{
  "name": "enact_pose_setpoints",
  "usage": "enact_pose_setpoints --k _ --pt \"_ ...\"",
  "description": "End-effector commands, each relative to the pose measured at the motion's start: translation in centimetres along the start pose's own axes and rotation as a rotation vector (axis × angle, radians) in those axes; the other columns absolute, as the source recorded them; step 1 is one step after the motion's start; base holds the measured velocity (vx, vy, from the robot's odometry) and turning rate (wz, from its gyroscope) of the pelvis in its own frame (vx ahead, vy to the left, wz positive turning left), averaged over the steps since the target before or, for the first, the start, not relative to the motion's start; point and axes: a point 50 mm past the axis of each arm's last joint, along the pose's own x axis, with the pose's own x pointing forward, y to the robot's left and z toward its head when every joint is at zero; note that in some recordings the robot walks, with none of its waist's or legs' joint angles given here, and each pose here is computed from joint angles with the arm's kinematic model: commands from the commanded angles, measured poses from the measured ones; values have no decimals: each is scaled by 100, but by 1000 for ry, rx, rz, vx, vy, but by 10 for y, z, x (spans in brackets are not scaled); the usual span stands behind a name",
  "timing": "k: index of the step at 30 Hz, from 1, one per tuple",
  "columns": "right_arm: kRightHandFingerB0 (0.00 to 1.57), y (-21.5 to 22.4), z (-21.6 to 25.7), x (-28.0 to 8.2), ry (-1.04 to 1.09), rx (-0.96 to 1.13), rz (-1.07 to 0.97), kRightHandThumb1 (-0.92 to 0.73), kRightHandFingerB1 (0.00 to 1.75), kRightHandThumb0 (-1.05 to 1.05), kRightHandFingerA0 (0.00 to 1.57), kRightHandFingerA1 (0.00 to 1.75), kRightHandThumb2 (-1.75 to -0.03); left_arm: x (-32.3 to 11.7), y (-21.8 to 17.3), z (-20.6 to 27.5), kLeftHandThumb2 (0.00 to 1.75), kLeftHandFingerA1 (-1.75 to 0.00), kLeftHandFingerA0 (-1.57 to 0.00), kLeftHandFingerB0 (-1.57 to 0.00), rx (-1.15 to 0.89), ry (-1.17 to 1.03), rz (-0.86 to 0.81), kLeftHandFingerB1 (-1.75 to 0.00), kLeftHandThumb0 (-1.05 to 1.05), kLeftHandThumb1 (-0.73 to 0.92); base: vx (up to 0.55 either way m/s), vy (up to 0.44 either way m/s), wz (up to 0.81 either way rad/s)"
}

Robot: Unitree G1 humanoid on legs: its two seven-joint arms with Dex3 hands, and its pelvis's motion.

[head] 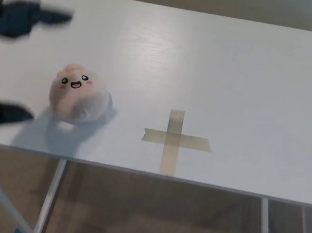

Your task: Use the left hand to take the pink dumpling toy on a person's hand and put it on the desk.

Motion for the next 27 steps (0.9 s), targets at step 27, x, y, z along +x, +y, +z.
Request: enact_pose_setpoints --k 27 --pt "49 1 -27 -3 31 -32 -80 -73 40 -21 63 44 -62 -124 -184 -91 74 -57 -68 -53 -395 654 -444 -50 -43 50 0 0 0"
